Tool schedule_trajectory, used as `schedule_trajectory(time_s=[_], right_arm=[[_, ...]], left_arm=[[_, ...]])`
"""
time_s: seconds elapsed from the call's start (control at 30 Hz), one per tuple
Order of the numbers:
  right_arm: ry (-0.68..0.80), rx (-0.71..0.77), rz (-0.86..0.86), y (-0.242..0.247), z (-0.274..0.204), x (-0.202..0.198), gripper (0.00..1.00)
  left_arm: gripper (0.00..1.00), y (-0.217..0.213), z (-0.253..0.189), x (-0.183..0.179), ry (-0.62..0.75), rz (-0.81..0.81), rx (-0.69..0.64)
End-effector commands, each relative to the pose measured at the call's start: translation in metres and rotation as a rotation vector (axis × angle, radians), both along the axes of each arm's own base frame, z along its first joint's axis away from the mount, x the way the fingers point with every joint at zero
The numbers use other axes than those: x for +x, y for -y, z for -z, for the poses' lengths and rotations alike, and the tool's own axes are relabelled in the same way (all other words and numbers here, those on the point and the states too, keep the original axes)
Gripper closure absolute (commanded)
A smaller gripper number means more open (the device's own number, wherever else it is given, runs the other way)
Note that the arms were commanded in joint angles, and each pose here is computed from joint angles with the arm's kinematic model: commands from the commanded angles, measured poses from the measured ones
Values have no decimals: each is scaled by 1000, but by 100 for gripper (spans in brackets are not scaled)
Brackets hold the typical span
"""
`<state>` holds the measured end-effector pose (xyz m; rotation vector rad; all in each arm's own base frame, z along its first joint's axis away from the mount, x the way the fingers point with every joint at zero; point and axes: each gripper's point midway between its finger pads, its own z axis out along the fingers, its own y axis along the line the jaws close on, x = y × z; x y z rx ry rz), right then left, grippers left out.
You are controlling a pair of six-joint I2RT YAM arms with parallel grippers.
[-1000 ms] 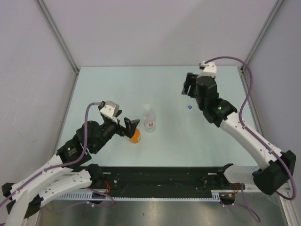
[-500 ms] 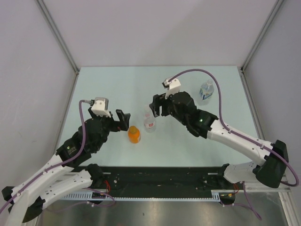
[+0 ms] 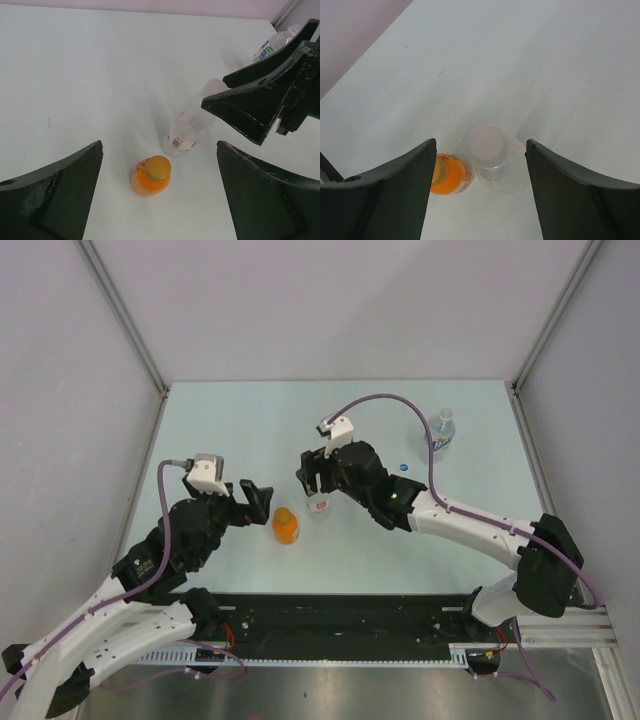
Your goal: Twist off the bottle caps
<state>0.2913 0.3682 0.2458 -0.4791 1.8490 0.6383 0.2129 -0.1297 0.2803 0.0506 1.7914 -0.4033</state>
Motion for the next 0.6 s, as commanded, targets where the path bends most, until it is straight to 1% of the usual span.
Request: schedule_trajectory(time_s=[0.0,0.17,0.23,0.27,0.3,0.4,0.53,0.57], right_arm=[[18,13,35,-7,3,13,25],[15,-3,79,-6,12,20,28],[18,3,84,-7,11,21,33],[25,2,100,-4,10,24,36],[27,3,99,-4,9,24,44],[31,3,115,-1,6,24,60],[40,9,140,10,-7,21,67],[57,24,155,18,-19,19,69]], left_arm=[[0,-1,6,-1,-6,4,6],[0,0,7,-2,-2,15,9],[0,-1,7,-2,0,16,8],[0,-1,6,-2,3,16,7],[0,-1,6,-3,5,17,5],[0,-2,7,-3,6,17,12],[0,2,4,-4,18,45,18],[0,5,4,-4,18,62,24]])
